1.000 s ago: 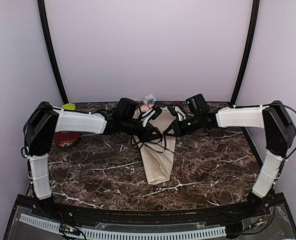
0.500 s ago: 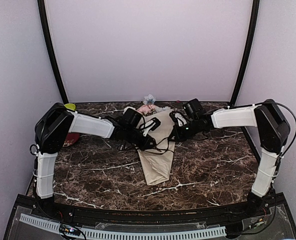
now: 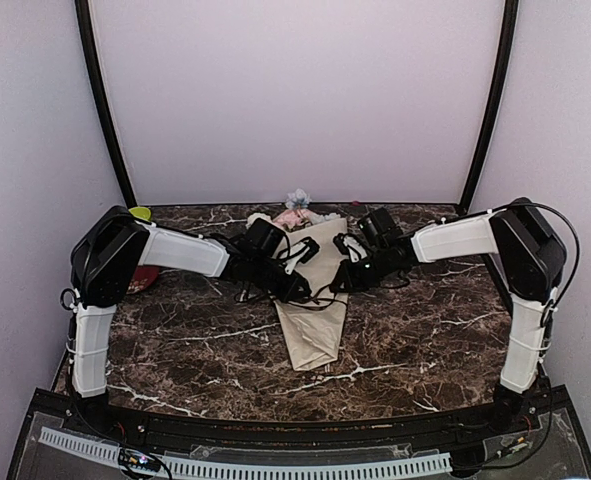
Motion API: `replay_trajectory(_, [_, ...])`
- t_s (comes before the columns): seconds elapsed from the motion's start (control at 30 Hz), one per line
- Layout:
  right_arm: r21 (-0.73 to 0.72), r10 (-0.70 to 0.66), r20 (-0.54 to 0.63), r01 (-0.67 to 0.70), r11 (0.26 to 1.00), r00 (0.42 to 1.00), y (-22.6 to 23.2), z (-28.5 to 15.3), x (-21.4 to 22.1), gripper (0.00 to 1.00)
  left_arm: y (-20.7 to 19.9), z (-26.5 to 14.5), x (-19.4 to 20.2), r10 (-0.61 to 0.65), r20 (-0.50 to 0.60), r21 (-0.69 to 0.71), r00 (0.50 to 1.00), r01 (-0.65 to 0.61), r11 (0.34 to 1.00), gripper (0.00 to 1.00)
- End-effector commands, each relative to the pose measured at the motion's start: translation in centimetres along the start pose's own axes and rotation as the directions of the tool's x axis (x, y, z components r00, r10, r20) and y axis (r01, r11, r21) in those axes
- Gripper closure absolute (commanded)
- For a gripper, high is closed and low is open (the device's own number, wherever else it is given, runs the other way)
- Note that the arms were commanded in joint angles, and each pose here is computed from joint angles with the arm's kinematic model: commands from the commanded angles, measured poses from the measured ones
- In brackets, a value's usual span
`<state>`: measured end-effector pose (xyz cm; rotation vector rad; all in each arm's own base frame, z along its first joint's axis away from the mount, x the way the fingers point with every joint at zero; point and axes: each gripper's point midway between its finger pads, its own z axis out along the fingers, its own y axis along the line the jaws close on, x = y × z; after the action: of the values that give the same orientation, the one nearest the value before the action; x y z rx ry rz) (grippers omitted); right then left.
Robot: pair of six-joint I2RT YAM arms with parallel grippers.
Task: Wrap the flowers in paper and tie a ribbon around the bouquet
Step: Adjust the ribbon on the folded bouquet, then tie the ribbon around the folded bouquet.
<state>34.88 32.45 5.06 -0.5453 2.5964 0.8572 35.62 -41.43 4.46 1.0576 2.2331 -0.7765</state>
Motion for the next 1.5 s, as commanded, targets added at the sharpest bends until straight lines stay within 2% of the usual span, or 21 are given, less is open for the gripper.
replay_trajectory(0.0, [-0.035, -0.021, 0.012, 0.021, 0.999, 1.000, 1.0, 0.7, -0.3, 0.84, -0.2, 0.2, -0.1, -0.010, 0.000, 0.014, 1.000, 0.010, 1.000, 1.00])
replay_trajectory(0.27, [-0.040, -0.030, -0.023, 0.029, 0.999, 0.999, 1.3, 1.4, 0.3, 0.84, -0.1, 0.4, 0.3, -0.013, -0.009, 0.013, 1.000, 0.013, 1.000, 1.00])
replay_trajectory(0.33, [-0.009, -0.026, -0.023, 0.026, 1.000, 0.999, 0.9, 1.3, 0.2, 1.00, -0.1, 0.3, 0.2, -0.013, -0.009, 0.010, 1.000, 0.014, 1.000, 1.00])
replay_trajectory(0.43, [0.069, -0.030, 0.013, 0.029, 0.997, 0.999, -0.2, 0.3, -0.6, 1.00, 0.1, 0.0, 0.0, -0.016, -0.007, -0.006, 1.000, 0.016, 1.000, 1.00])
replay_trajectory(0.63, [0.127, -0.059, 0.086, 0.048, 0.991, 0.995, 0.2, -2.7, -2.5, 1.00, 0.9, -0.4, -0.1, -0.024, -0.002, -0.039, 1.000, 0.024, 0.999, 1.00])
replay_trajectory(0.8, [0.299, -0.078, 0.133, 0.035, 0.954, 0.988, -2.3, -5.8, -3.1, 1.00, 2.1, -1.5, 0.1, -0.047, 0.006, -0.075, 0.999, 0.048, 0.996, 1.00])
replay_trajectory(0.93, [0.390, -0.099, 0.125, 0.043, 0.920, 0.987, -4.3, -7.2, -2.9, 1.00, 3.3, -3.5, 0.0, -0.076, 0.048, -0.104, 0.996, 0.081, 0.991, 1.00])
replay_trajectory(1.13, [0.345, -0.121, 0.069, 0.090, 0.934, 0.990, -3.9, -6.1, -2.1, 1.00, 6.0, -6.3, 1.2, -0.134, 0.074, -0.166, 0.988, 0.145, 0.975, 1.00])
replay_trajectory(1.27, [0.202, -0.156, 0.027, 0.148, 0.968, 0.987, -1.3, -4.9, -1.2, 1.00, 7.0, -7.5, 2.8, -0.172, 0.080, -0.187, 0.982, 0.184, 0.965, 1.00])
replay_trajectory(1.47, [0.247, -0.164, -0.020, 0.163, 0.955, 0.986, -2.0, -3.9, -0.8, 1.00, 7.7, -9.7, 2.7, -0.179, 0.147, -0.231, 0.973, 0.209, 0.950, 1.00])
